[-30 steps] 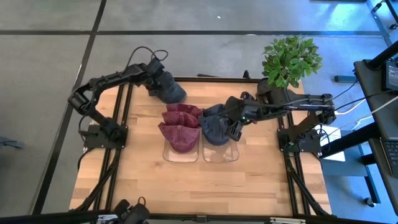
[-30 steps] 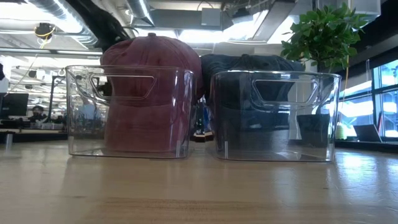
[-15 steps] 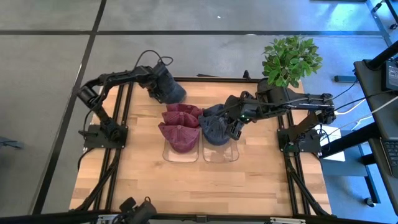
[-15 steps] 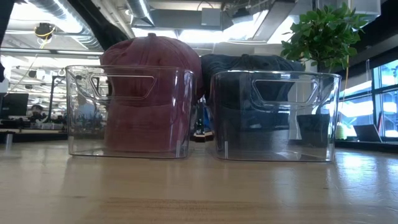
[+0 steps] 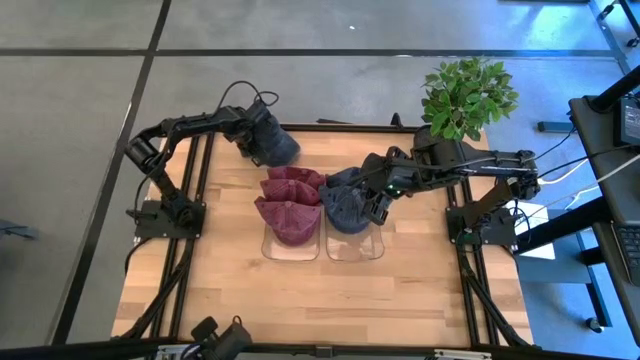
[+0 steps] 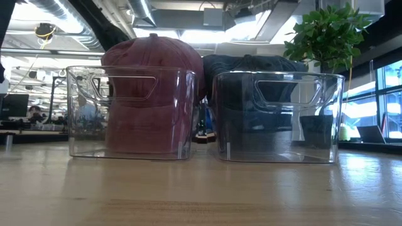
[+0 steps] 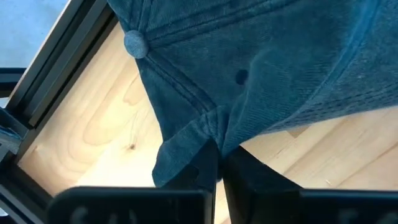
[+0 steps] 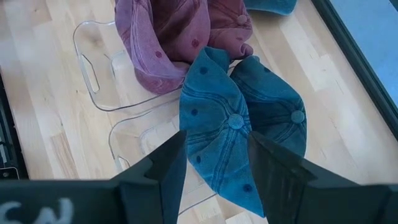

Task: Pick & Place hat
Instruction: Put the blue cap into the right transparent bin

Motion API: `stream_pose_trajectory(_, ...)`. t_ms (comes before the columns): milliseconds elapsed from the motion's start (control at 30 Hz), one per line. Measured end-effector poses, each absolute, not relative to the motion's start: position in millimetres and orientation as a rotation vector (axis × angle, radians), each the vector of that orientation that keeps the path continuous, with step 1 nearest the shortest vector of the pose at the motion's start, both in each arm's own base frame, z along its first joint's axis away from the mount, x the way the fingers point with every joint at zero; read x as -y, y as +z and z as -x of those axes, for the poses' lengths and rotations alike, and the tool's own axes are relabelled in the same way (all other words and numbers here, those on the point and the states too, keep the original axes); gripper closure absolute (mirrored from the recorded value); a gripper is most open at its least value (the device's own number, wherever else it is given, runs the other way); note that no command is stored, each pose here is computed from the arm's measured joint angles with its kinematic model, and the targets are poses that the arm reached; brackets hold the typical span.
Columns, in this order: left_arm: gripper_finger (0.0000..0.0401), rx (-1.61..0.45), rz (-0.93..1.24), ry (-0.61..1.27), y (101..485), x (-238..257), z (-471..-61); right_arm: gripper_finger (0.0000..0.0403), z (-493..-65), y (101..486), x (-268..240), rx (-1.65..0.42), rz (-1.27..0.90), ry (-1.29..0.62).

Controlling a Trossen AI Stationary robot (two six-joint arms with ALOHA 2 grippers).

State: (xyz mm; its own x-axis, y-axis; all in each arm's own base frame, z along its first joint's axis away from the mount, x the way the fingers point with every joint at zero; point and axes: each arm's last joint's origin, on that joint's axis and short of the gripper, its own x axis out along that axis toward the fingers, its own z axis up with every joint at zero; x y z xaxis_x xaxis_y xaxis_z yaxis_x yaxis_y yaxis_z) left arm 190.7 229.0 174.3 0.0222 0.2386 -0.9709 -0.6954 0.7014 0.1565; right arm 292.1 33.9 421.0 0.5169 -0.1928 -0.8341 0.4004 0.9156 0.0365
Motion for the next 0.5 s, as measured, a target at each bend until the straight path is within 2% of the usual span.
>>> stream_pose_trajectory(500, 0.0396, -1.454, 0.318, 0.781, 193, -210, -187, 0.0233, -292, 421, -34, -0.965, -0.237, -0.361)
